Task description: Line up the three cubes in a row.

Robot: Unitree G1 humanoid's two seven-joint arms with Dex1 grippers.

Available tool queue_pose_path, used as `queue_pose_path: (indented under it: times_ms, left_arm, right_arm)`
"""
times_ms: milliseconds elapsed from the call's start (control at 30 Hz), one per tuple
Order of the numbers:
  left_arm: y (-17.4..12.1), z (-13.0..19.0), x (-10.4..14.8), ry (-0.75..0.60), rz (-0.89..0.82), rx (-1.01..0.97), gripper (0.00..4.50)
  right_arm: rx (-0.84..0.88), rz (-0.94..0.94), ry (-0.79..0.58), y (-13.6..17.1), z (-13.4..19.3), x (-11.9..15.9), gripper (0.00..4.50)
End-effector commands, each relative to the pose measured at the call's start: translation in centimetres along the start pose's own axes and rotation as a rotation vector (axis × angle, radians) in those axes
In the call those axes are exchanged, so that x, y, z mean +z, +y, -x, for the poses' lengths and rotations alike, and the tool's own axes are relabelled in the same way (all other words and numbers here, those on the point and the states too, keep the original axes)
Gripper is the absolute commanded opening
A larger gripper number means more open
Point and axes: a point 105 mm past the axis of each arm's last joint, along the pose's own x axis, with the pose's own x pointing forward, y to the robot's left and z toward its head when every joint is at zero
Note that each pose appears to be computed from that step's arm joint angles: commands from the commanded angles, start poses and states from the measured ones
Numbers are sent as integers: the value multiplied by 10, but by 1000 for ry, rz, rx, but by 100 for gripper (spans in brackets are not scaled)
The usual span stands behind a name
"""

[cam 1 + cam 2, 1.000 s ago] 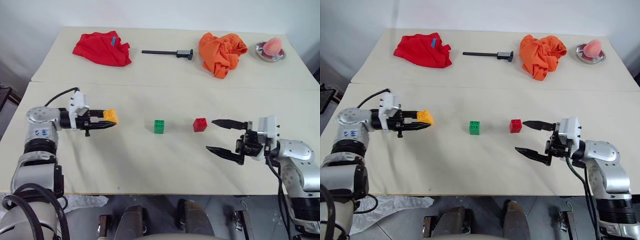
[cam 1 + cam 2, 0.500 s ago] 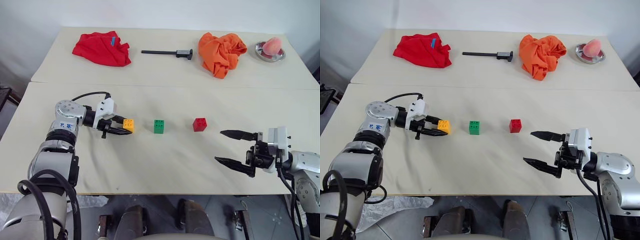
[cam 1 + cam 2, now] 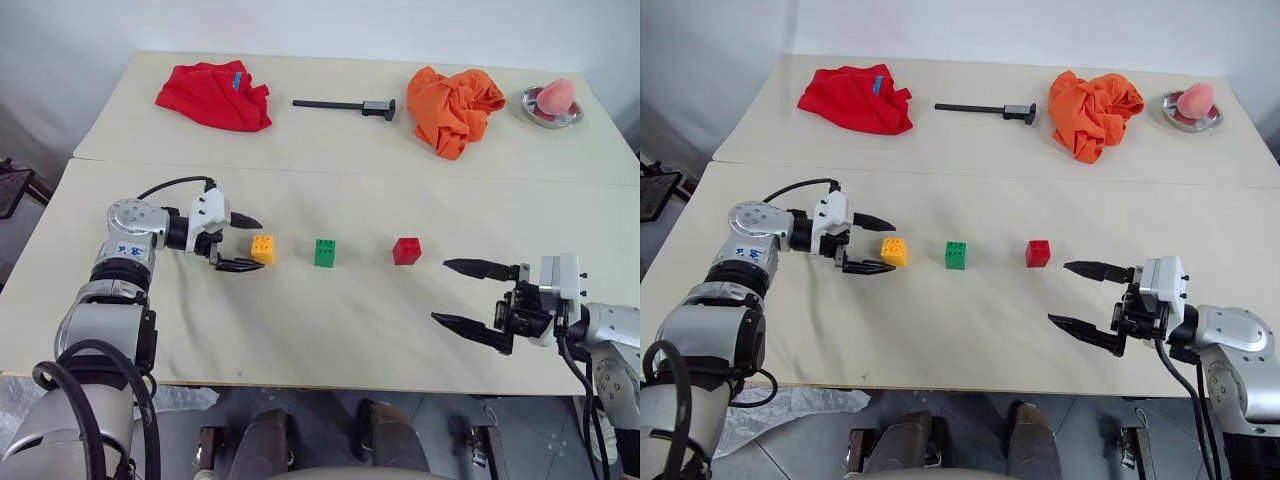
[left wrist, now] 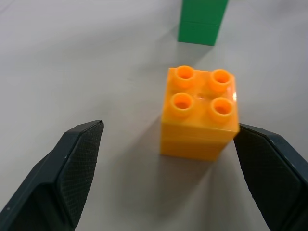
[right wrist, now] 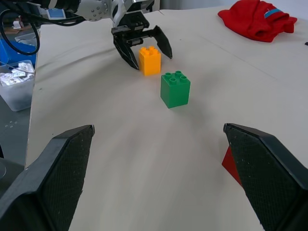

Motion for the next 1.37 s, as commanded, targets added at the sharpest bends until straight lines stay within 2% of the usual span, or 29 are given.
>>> queue_pose_path:
  times_ms: [33,333,500,600,700,933,1233,1367]
  left_arm:
    - [4,10,-5,9,6,52,448]
    - [2,21,-8,-3,22,66,448]
    - [-6,43,2,-114,1,23,448]
    - [-16,66,3,-185,17,33,448]
    - [-39,92,-5,-229,58,83,448]
    - [-69,118,-4,-268,129,240,448]
    - [-70,124,-13,-202,130,367,448]
    - [-66,126,-6,-241,96,405,448]
  right_arm:
    - [13,17,-15,-1,0,5,450]
    - [34,4,-18,0,-2,3,450]
    - [46,17,-18,-7,4,2,450]
    - [28,2,-23,-23,15,-1,450]
    - [13,-19,-61,-45,24,-1,450]
    - [120,8,-93,-63,16,1,450]
    - [187,32,-81,-71,4,5,450]
    - [200,36,-82,-71,0,5,450]
